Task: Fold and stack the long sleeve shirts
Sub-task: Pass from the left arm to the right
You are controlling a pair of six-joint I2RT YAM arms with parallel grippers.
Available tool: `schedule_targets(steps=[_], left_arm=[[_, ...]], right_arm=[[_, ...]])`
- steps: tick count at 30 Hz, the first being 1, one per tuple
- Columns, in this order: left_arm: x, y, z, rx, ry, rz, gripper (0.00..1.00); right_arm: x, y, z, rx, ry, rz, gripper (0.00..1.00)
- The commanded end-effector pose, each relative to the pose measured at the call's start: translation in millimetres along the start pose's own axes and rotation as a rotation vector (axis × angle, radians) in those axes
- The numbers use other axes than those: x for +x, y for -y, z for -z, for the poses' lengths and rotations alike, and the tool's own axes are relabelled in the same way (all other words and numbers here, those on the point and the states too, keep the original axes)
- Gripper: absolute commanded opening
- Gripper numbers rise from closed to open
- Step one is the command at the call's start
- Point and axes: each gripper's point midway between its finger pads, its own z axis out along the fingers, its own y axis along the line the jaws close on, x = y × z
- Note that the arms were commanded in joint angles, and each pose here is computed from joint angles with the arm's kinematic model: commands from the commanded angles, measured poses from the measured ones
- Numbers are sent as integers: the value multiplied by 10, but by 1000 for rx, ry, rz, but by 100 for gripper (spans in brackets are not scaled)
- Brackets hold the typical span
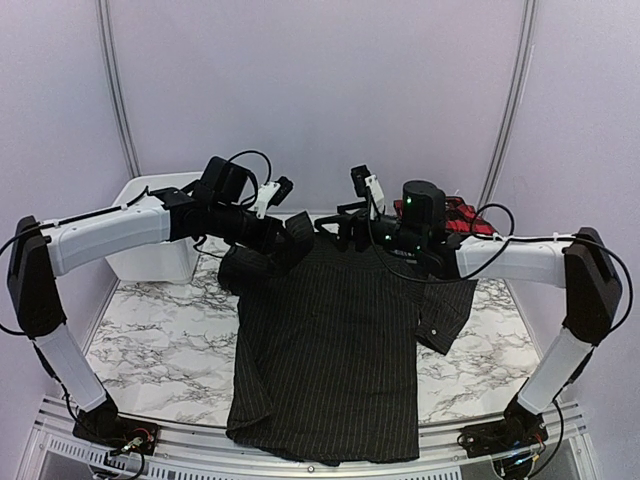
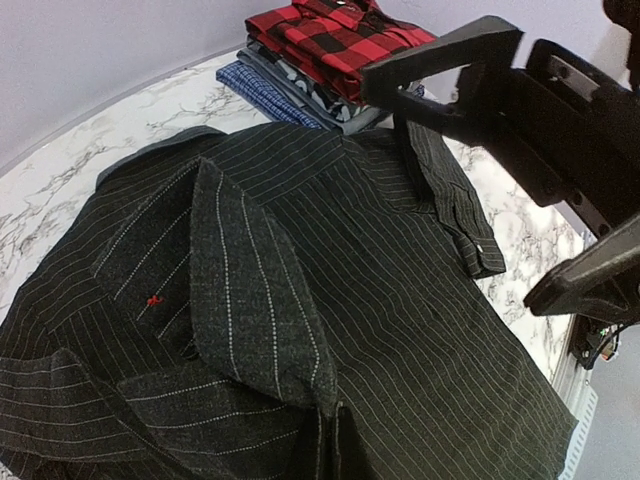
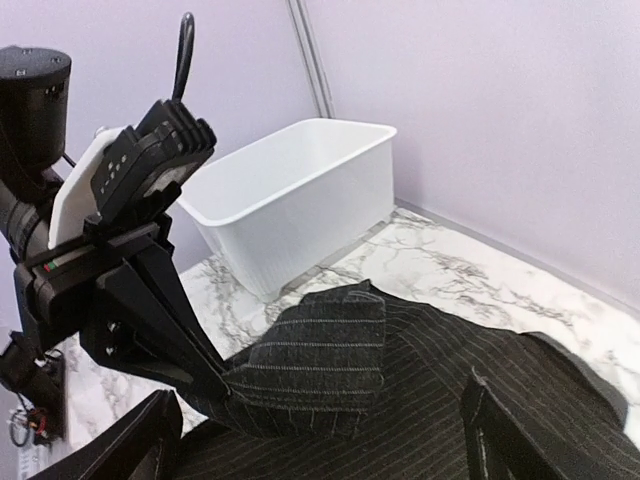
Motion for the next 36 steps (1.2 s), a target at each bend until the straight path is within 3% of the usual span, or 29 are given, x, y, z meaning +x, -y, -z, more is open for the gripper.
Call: schedule_targets(steps=[1,9,17,24,27,31,36], left_arm=[[-96,230,111,49,57,-118,0],[-26,319,11,17,41,-201,0],[11,381,-106,0,19,-245,0],[26,467,-186,11,10,-269,0],[52,457,-225,8,1,-269,0],[67,417,-251,-10,-4,-262,0],[58,375,-284,-31,-1,-256,0]], right_arm=[[-158,20,-53,-146,3,-157,93],[-2,57,-190,-183,-99,-300,91],[207,-65,-215,-172,-181,-345,89],[369,-89,-267,-157,-229,-381,80],[386,-103,-293,-154,-242,-387,71],[483,-115,-302,-154,-275,-399,48],[534,-157,-269,-158,-294,-398,30]])
